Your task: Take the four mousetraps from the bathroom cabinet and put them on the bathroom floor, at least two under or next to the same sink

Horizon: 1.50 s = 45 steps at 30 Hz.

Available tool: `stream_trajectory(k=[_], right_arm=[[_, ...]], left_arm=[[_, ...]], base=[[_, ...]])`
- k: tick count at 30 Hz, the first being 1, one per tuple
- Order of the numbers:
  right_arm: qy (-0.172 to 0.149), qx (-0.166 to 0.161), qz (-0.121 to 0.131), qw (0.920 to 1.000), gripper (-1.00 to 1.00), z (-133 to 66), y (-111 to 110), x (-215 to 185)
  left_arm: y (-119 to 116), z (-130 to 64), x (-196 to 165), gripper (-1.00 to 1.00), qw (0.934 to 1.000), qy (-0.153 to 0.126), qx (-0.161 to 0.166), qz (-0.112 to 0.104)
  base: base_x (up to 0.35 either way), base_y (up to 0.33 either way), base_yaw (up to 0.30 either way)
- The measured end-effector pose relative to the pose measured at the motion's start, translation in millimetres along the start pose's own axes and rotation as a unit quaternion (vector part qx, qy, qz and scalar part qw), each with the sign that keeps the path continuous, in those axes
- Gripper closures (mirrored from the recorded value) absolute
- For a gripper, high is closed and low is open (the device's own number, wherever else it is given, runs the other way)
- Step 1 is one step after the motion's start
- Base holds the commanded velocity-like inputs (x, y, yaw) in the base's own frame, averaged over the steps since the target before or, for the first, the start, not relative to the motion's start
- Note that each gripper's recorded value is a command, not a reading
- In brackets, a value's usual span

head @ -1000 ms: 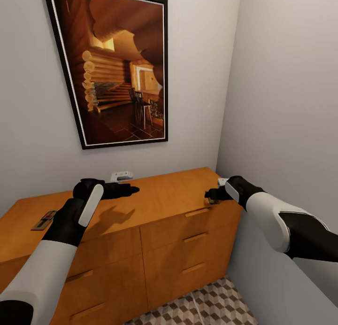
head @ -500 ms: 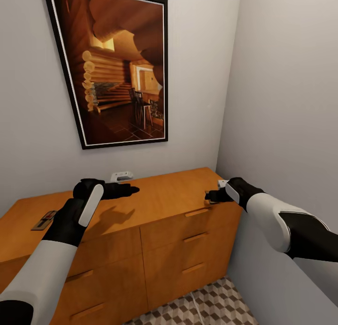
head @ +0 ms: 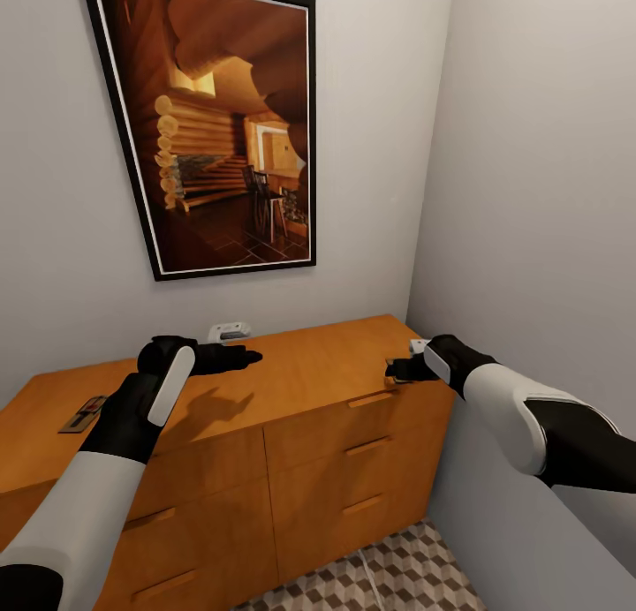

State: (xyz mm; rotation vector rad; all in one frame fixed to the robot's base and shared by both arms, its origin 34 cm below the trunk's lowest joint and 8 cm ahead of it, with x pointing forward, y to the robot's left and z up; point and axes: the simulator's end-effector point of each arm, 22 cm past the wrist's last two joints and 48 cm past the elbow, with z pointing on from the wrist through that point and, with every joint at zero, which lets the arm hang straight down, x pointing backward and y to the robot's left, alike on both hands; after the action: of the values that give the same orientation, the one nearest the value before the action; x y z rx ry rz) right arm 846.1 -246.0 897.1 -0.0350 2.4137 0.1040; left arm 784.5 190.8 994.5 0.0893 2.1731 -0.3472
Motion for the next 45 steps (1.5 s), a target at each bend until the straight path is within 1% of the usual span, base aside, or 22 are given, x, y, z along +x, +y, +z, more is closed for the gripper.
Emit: stream_trajectory(k=[11, 12, 16, 19, 34, 36, 38, 40, 41, 42, 43, 45], right_arm=[[-0.001, -0.001, 0.000, 1.0000, -1.00, 0.2, 0, 0], [-0.001, 0.000, -0.001, 1.0000, 1.00, 0.2, 0, 0], [-0.001, -0.001, 0.000, 1.0000, 1.00, 0.3, 1, 0], [-0.002, -0.008, 0.006, 0.9999, 1.00, -0.1, 4, -1], [-0.002, -0.009, 0.015, 0.9998, 1.00, -0.9, 1, -1], [-0.001, -0.008, 0.015, 0.9999, 1.00, -1.3, -1, -1], [0.002, 0.000, 0.005, 1.0000, 1.00, -1.3, -6, 0], [0.003, 0.002, 0.002, 1.0000, 1.00, -2.2, -8, -1], [0.081, 0.014, 0.015, 0.9965, 1.00, -26.4, -18, 7], [0.052, 0.018, 0.017, 0.9983, 1.00, -55.3, -20, -36], [-0.010, 0.022, 0.014, 0.9996, 1.00, -83.1, -21, -84], [-0.008, 0.022, 0.014, 0.9996, 1.00, -82.8, -21, -83]], left_arm=[[0, 0.1, 0, -1.00, 1.0000, 0.000, 0.000, 0.000], [0, 0.1, 0, -1.00, 1.0000, 0.000, 0.000, 0.000], [0, 0.3, 0, -1.00, 1.0000, 0.001, 0.000, 0.000], [0, 0.1, 0, -1.00, 1.0000, 0.000, 0.000, 0.000], [-1, -0.2, 0, -1.00, 1.0000, 0.000, 0.001, -0.001], [-1, -0.2, 0, -1.00, 1.0000, 0.000, 0.001, -0.001], [-1, 0.1, 0, -1.00, 1.0000, 0.001, 0.001, -0.001], [0, 0.1, 0, -1.00, 1.0000, 0.000, 0.001, -0.001], [1, 0.1, 0, -1.00, 1.0000, 0.000, -0.002, 0.000], [1, 0.1, 0, -1.00, 1.0000, 0.000, -0.001, 0.000], [1, -0.4, 0, -1.00, 1.0000, -0.001, -0.002, 0.000], [1, 0.0, 0, -1.00, 1.0000, 0.000, -0.002, 0.000]], base=[[0.000, 0.000, 0.000], [0.000, 0.000, 0.000], [0.000, 0.000, 0.000], [0.000, 0.000, 0.000], [0.000, 0.000, 0.000], [0.000, 0.000, 0.000], [0.000, 0.000, 0.000], [0.000, 0.000, 0.000], [0.000, 0.000, 0.000], [0.000, 0.000, 0.000], [0.000, 0.000, 0.000], [0.000, 0.000, 0.000]])
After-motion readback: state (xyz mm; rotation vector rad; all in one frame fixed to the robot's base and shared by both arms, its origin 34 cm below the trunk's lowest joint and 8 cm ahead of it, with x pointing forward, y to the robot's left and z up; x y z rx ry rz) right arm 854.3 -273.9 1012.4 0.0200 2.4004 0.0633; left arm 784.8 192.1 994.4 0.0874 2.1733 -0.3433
